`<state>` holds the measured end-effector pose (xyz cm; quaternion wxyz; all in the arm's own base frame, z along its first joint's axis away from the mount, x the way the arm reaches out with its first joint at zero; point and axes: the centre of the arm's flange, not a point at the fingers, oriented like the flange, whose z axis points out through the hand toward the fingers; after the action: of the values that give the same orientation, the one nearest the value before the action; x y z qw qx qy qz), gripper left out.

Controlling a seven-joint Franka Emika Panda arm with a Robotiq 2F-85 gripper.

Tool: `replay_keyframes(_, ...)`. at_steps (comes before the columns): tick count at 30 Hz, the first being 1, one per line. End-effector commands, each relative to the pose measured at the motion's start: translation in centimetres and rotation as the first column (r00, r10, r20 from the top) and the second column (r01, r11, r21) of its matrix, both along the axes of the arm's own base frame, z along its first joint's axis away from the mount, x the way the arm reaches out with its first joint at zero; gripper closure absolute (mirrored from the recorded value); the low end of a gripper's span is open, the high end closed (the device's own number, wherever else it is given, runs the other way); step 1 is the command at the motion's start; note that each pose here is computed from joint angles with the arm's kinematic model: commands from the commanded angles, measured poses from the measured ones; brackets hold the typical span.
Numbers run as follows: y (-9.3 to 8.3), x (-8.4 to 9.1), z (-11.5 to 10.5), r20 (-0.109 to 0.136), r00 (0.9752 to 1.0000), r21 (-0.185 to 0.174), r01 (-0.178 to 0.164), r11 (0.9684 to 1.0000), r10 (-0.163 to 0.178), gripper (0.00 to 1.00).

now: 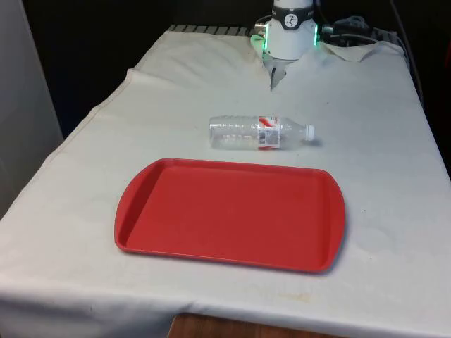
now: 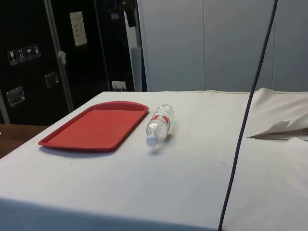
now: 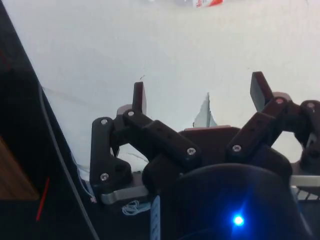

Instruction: Place the bottle upright on the tray.

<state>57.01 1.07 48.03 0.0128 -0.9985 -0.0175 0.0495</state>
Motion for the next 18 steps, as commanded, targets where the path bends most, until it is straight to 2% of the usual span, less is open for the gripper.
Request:
replay_keyframes(1, 0.3, 0.0, 0.0, 0.000, 1.0000, 0.000, -0.002, 1.0000, 0.002, 0.00)
replay_keyframes(2, 0.7, -0.3, 0.0, 0.015, 0.9999, -0.009, 0.002, 1.0000, -0.002, 0.00)
replay_keyframes(8, 2.2, -0.9, -0.6, 0.036, 0.9993, -0.022, -0.004, 0.9997, 0.004, 0.00)
replay_keyframes(9, 2.0, -0.9, -0.7, 0.020, 0.9998, -0.016, -0.006, 0.9999, 0.007, 0.00)
replay_keyframes(10, 2.3, -1.1, -0.6, 0.040, 0.9992, -0.024, -0.004, 0.9997, 0.005, 0.00)
replay_keyframes(16, 3.4, -1.9, -1.4, 0.079, 0.9968, -0.031, -0.008, 0.9995, 0.010, 0.00)
replay_keyframes(17, 3.5, -2.1, -1.6, 0.081, 0.9967, -0.032, -0.007, 0.9995, 0.010, 0.00)
replay_keyframes(18, 3.3, -1.9, -1.6, 0.062, 0.9980, -0.024, -0.011, 0.9997, 0.012, 0.00)
